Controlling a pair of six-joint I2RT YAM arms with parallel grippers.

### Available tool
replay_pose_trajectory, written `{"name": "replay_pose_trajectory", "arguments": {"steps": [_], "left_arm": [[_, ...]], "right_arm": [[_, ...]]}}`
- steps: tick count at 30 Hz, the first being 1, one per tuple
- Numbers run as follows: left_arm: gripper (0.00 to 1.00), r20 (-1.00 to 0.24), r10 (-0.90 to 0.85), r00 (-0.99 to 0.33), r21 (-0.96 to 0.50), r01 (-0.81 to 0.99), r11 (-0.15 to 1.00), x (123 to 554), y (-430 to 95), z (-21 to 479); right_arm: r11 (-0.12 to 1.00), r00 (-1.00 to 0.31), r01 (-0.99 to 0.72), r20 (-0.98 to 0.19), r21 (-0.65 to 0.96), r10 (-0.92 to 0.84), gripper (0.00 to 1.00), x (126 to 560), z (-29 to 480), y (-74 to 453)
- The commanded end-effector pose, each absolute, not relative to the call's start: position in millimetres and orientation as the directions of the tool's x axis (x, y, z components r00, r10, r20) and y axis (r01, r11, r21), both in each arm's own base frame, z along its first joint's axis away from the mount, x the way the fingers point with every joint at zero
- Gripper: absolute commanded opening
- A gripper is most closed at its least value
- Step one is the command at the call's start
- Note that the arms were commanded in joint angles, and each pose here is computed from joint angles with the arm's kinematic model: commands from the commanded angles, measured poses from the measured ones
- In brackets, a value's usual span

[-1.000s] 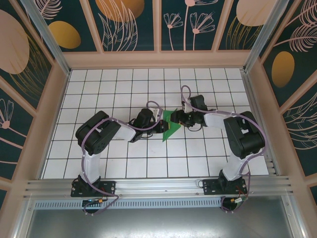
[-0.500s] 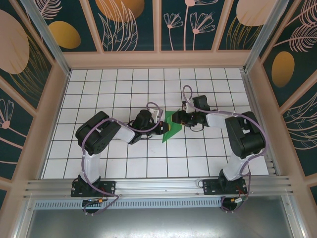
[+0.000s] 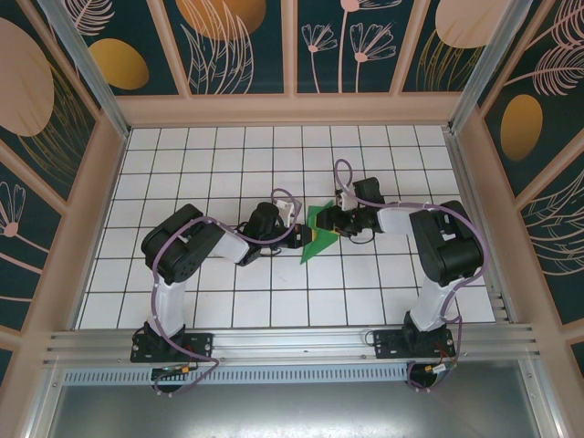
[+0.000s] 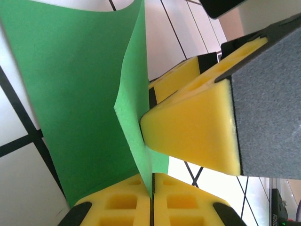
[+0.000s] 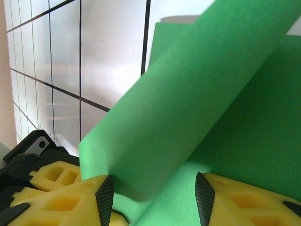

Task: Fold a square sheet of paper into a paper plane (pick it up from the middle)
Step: Fourth fold the wing at the center of the table.

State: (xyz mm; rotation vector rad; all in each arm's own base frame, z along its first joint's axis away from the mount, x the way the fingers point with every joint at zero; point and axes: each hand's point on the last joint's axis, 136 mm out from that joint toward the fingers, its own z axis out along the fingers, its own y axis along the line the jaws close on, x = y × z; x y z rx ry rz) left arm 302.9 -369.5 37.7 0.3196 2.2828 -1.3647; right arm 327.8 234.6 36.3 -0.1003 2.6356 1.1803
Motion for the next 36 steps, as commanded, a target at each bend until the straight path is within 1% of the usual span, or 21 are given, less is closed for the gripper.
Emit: {"name": "replay_pose_trajectory", "arguments": {"steps": [1, 9, 12, 19, 21, 29, 36], "left_arm": [[0.11, -0.490, -0.028, -0.871, -0.785, 0.427, 0.449, 303, -374, 37], [0.21, -0.493, -0.028, -0.870, -0.789, 0.433, 0.437, 303, -376, 40], [0.22, -0.494, -0.032, -0.869, -0.791, 0.434, 0.432, 303, -376, 41], [0.24, -0.502, -0.039, -0.864, -0.788, 0.438, 0.433, 300, -372, 48], [0.24, -0.502, -0.061, -0.863, -0.788, 0.427, 0.443, 299, -367, 52], [0.27, -0.497, -0.124, -0.859, -0.791, 0.390, 0.471, 295, -350, 59], [0.27, -0.514, -0.159, -0.843, -0.783, 0.386, 0.489, 298, -344, 70]], "right_arm": [[0.674, -0.965, -0.172, -0.262, 0.718, 0.033, 0.52, 332, 31, 235], [0.710, -0.971, -0.127, -0.234, 0.693, 0.055, 0.51, 331, 22, 229], [0.726, -0.972, -0.110, -0.226, 0.679, 0.065, 0.51, 331, 17, 227], [0.758, -0.976, -0.072, -0.202, 0.648, 0.081, 0.51, 330, 8, 221], [0.766, -0.977, -0.066, -0.196, 0.640, 0.079, 0.49, 330, 6, 221], [0.792, -0.980, -0.055, -0.187, 0.608, 0.075, 0.49, 329, 2, 219], [0.809, -0.980, -0.043, -0.184, 0.586, 0.081, 0.49, 329, -2, 217]]}}
